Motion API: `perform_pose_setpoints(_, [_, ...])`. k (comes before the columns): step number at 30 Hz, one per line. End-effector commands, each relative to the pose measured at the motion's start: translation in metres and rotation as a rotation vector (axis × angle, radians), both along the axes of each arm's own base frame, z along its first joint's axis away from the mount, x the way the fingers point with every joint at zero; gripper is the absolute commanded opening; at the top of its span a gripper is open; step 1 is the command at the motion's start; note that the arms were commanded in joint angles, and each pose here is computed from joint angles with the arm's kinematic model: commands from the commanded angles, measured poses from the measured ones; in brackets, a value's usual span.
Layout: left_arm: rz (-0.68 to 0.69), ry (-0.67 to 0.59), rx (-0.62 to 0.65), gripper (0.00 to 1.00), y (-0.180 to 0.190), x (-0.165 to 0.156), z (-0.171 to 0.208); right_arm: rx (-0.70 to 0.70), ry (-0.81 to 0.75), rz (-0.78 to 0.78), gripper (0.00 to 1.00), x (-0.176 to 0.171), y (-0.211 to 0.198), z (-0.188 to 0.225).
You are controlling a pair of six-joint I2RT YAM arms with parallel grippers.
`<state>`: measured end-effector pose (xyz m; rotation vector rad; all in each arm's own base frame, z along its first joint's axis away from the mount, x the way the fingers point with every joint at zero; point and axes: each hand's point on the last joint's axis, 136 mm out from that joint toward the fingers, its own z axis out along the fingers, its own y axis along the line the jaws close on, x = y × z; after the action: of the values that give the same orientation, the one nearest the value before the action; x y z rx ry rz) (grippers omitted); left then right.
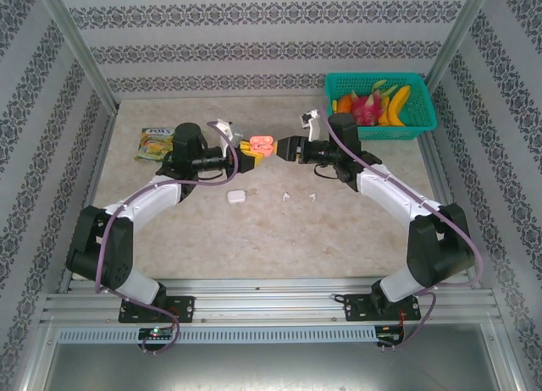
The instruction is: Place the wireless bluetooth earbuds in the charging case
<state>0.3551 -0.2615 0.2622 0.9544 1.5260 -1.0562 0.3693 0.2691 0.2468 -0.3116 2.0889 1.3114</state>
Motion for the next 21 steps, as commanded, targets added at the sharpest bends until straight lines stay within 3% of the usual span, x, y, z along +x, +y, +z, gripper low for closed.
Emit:
perform_pose_setpoints(1, [-0.068,-0.002,0.011,0.0,-0.01,-0.011,-0.004,0.055,-0.075,0.048,0.57,-0.01,0.003,0.025])
perform_pose_setpoints(11, [-0.088,0.001,0.001,0.0,-0.013,-0.008,0.0,0.099,-0.133,0.052,0.57,-0.027,-0.025,0.031])
perform_pose_setpoints(21, [-0.166,0.083,-0.061,0.0,-0.026,0.006,0.017,0.171,-0.203,0.167,0.57,-0.033,-0.016,0.049])
